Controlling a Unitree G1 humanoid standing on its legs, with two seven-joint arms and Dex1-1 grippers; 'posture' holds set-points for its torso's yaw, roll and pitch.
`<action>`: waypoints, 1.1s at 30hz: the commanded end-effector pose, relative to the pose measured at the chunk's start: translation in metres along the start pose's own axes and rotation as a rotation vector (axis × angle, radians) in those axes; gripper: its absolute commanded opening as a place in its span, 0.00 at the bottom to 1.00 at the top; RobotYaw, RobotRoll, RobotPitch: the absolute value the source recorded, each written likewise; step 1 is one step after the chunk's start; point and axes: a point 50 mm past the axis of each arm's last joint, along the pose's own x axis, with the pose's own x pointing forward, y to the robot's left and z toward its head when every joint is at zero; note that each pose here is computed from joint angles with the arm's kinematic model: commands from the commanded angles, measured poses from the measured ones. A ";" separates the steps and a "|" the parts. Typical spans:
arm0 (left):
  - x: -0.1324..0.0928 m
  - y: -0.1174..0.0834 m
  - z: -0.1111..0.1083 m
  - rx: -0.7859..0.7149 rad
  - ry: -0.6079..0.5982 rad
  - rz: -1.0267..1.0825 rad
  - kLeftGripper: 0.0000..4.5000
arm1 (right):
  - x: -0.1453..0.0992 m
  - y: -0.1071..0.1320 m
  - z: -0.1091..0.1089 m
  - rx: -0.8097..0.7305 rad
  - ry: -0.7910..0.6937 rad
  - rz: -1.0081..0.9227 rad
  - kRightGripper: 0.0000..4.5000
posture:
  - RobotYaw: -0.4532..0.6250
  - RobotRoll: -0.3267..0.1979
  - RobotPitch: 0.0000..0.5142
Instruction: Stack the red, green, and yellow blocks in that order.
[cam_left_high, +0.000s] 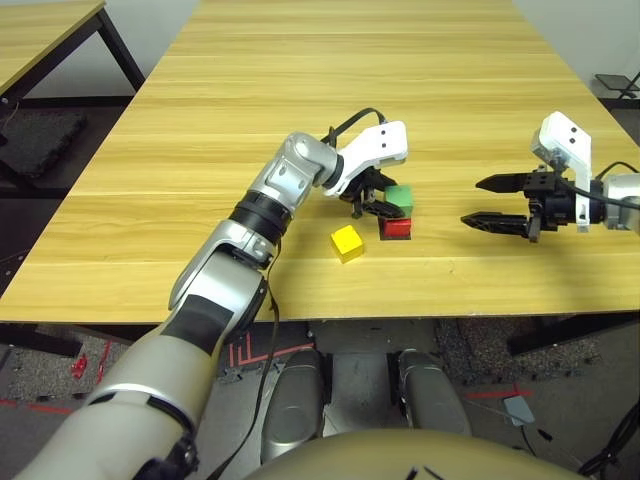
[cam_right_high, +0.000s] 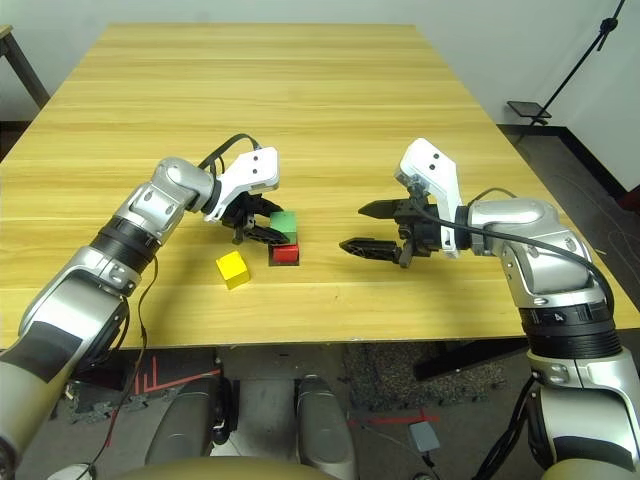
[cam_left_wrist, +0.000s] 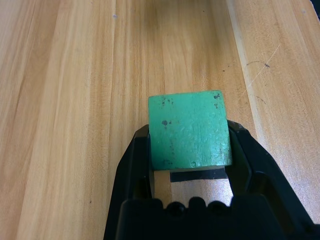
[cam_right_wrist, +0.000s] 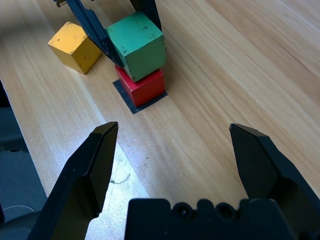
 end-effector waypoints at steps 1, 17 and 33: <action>-0.001 0.001 0.005 0.014 -0.013 0.000 0.47 | -0.003 0.001 0.001 -0.006 -0.007 -0.003 1.00 | 0.47 0.52 0.16; 0.004 -0.007 0.008 0.021 -0.030 -0.031 0.47 | -0.001 0.001 0.001 0.002 -0.003 -0.002 1.00 | 0.47 0.52 0.19; 0.001 -0.008 0.001 0.012 0.000 -0.013 0.68 | -0.003 0.000 0.006 0.001 -0.001 -0.006 1.00 | 0.48 0.49 0.19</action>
